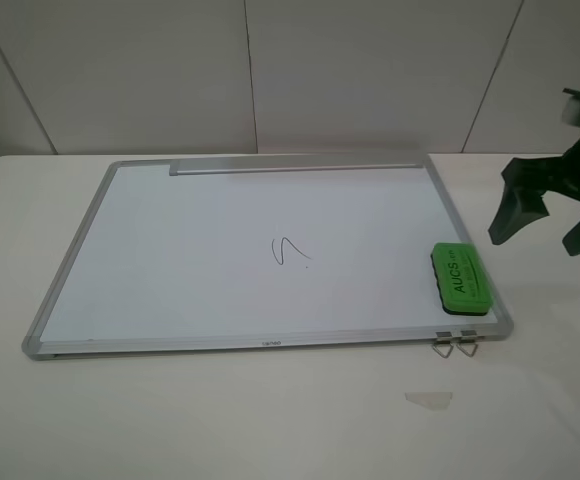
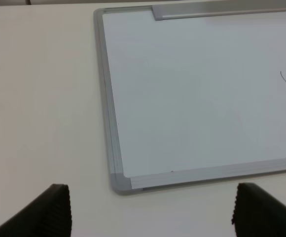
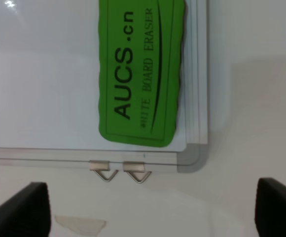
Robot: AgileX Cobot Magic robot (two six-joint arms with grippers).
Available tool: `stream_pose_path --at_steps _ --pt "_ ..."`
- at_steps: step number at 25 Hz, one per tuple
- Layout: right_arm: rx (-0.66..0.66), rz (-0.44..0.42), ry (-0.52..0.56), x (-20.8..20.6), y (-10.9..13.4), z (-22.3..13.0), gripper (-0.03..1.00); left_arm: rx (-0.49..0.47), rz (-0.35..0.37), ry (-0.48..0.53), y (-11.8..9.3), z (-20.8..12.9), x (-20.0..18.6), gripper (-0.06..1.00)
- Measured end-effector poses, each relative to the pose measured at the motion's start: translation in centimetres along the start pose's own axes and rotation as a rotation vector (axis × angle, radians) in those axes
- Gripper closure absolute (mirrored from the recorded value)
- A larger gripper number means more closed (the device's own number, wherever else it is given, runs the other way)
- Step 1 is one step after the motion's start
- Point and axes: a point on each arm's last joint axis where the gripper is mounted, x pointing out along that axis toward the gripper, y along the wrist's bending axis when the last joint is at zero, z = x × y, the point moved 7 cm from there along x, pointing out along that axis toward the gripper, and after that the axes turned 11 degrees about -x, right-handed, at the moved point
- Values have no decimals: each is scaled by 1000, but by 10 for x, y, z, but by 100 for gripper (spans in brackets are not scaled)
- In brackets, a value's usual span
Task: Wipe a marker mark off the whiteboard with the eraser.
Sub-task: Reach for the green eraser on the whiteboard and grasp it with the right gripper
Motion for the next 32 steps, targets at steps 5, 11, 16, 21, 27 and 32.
stream_pose_path --at_steps 5,11,16,21,27,32 --pt "-103 -23 10 24 19 22 14 0 0 0 0 0 0 26" --pt "-94 -85 58 57 12 40 14 0 0 0 0 0 0 26" --pt "-68 -80 58 79 9 50 14 0 0 0 0 0 0 26" --pt "-54 -74 63 96 7 53 14 0 0 0 0 0 0 26" --pt "-48 -74 74 112 5 54 14 0 0 0 0 0 0 26" --pt "-44 -74 91 118 4 53 14 0 0 0 0 0 0 26"
